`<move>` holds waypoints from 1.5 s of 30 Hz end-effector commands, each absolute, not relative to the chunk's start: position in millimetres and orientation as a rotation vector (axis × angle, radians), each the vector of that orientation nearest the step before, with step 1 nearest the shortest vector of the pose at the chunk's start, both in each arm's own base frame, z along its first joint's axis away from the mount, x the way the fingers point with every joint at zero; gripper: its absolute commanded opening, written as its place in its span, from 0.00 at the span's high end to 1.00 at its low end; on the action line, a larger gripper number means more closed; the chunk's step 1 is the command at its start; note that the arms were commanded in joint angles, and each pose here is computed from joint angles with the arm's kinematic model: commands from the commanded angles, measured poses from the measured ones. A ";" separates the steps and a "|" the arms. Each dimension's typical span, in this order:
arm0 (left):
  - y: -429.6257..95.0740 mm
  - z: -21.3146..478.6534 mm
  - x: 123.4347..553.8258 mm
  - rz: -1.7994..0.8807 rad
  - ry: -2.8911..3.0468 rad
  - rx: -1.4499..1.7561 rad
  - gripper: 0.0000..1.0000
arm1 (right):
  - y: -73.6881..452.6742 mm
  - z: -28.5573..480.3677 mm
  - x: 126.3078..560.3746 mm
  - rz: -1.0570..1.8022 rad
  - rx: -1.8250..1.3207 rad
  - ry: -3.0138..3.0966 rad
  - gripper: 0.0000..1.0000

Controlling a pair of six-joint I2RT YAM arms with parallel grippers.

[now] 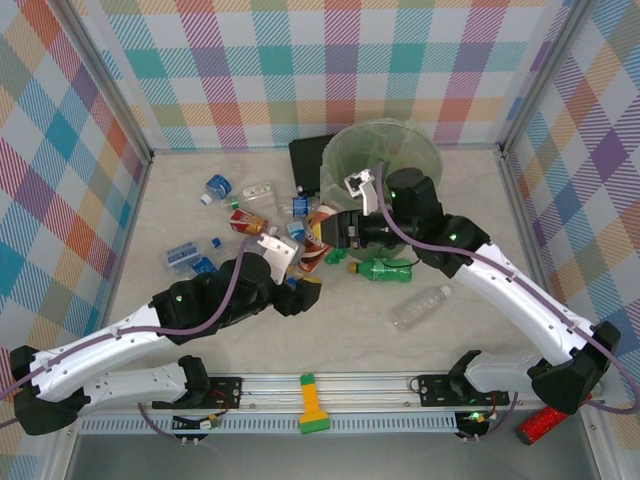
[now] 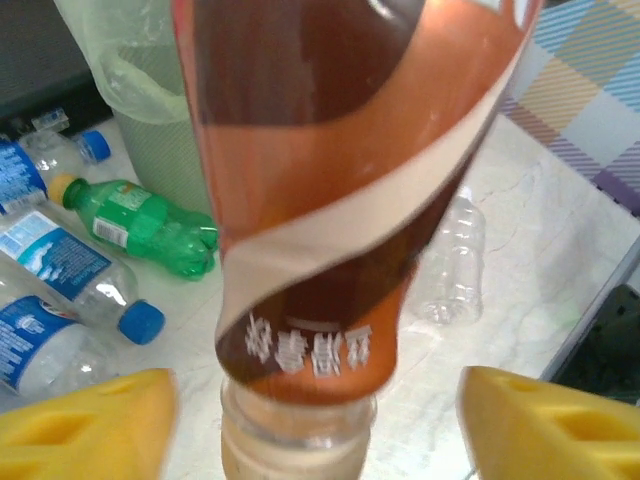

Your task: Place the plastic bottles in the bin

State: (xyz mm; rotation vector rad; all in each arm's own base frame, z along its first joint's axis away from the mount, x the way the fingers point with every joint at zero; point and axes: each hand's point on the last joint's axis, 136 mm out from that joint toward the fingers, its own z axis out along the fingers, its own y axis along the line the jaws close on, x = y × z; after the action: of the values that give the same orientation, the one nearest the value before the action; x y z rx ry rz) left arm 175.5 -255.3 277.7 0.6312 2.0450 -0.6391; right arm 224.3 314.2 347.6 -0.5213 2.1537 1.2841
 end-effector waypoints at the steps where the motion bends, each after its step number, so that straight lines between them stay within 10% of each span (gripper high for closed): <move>1: -245.2 302.2 173.6 -0.658 1.995 0.587 0.02 | 300.7 382.2 228.3 1.197 -0.520 2.041 0.48; 22: -205.7 313.0 167.8 -0.675 1.957 0.441 0.00 | 171.3 463.0 338.5 0.375 -0.185 1.807 0.49; 45: -179.8 312.1 163.5 -0.655 1.950 0.378 0.00 | 201.3 311.7 416.3 0.351 -0.239 2.197 0.47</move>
State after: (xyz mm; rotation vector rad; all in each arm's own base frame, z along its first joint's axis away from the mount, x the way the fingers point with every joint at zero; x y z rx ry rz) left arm 164.0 -186.3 317.4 0.3925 1.9409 -0.6782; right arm 418.7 198.2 316.3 -0.2413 2.1828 0.3097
